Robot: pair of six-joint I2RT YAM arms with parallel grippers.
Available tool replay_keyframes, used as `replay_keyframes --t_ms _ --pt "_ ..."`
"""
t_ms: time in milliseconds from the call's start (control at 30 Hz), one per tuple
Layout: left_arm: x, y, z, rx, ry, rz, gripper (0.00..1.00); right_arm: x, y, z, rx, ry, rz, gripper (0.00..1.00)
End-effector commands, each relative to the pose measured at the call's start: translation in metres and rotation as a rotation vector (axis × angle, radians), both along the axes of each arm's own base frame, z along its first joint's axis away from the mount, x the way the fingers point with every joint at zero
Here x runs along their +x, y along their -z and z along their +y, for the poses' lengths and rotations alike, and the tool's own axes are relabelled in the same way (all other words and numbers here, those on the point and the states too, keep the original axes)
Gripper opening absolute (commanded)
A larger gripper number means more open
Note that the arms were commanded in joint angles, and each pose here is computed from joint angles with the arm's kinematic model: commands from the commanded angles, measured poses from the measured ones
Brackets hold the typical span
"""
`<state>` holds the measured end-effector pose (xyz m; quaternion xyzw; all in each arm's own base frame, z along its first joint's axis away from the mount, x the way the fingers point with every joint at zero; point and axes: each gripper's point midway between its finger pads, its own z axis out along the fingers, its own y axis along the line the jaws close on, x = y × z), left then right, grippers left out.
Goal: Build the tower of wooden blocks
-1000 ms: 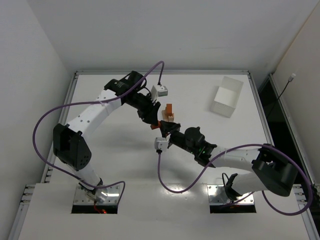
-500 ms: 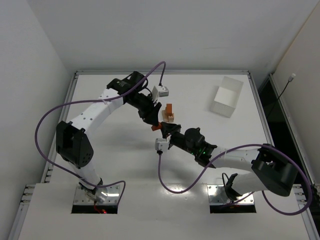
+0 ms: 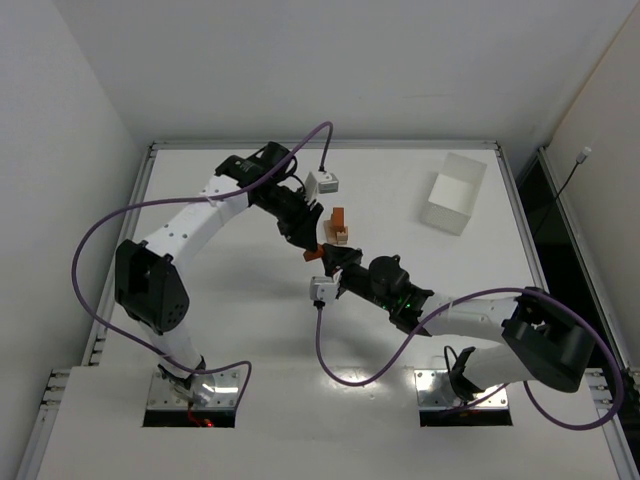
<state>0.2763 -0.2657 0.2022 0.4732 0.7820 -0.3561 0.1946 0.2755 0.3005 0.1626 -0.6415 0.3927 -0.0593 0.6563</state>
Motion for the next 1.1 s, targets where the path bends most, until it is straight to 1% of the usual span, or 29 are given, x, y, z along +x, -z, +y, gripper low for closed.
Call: replay_keyframes --t_ms 0,300,333,400,500,533,600,733,800,833,967,1000,1033,1067 --pt "0.006 -0.014 -0.003 -0.04 0.025 -0.042 0.32 0.004 -0.026 0.005 0.069 0.0 -0.051 0.0" --pt "0.006 -0.013 -0.005 -0.047 0.045 -0.032 0.32 0.006 -0.023 0.006 0.063 -0.001 -0.058 0.0" --pt "0.004 -0.013 -0.004 -0.043 0.044 -0.024 0.37 0.006 -0.023 0.006 0.063 -0.001 -0.058 0.0" --pt "0.004 -0.013 -0.004 -0.043 0.044 -0.024 0.38 0.006 -0.023 0.006 0.063 -0.001 -0.058 0.0" --pt "0.005 -0.016 -0.005 -0.047 0.045 -0.032 0.38 0.006 -0.023 0.006 0.063 -0.001 -0.058 0.0" --pt "0.004 -0.012 -0.004 -0.039 0.044 -0.016 0.38 0.006 -0.023 0.006 0.063 -0.001 -0.058 0.0" --pt "0.005 -0.012 -0.004 -0.039 0.051 -0.024 0.36 0.007 -0.023 0.005 0.063 0.01 -0.059 0.0" --pt "0.003 -0.012 -0.004 -0.043 0.061 -0.019 0.3 0.008 -0.027 0.006 0.07 0.01 -0.065 0.0" --pt "0.003 -0.009 -0.005 -0.039 0.061 -0.01 0.22 0.009 -0.03 0.005 0.078 0.019 -0.072 0.0" --pt "0.002 -0.008 -0.004 -0.035 0.061 -0.002 0.13 0.009 -0.03 0.005 0.078 0.019 -0.072 0.0" --pt "0.002 -0.008 -0.004 -0.035 0.061 -0.002 0.0 0.013 -0.032 0.001 0.085 0.038 -0.078 0.0" --pt "0.003 -0.011 -0.005 -0.039 0.061 -0.01 0.0 0.016 -0.032 -0.002 0.083 0.062 -0.08 0.0" --pt "0.004 -0.01 -0.004 -0.032 0.057 -0.014 0.0 0.019 -0.032 -0.003 0.089 0.081 -0.073 0.08" --pt "0.005 -0.011 -0.005 -0.035 0.051 -0.015 0.0 0.022 -0.038 -0.004 0.105 0.1 -0.074 0.23"
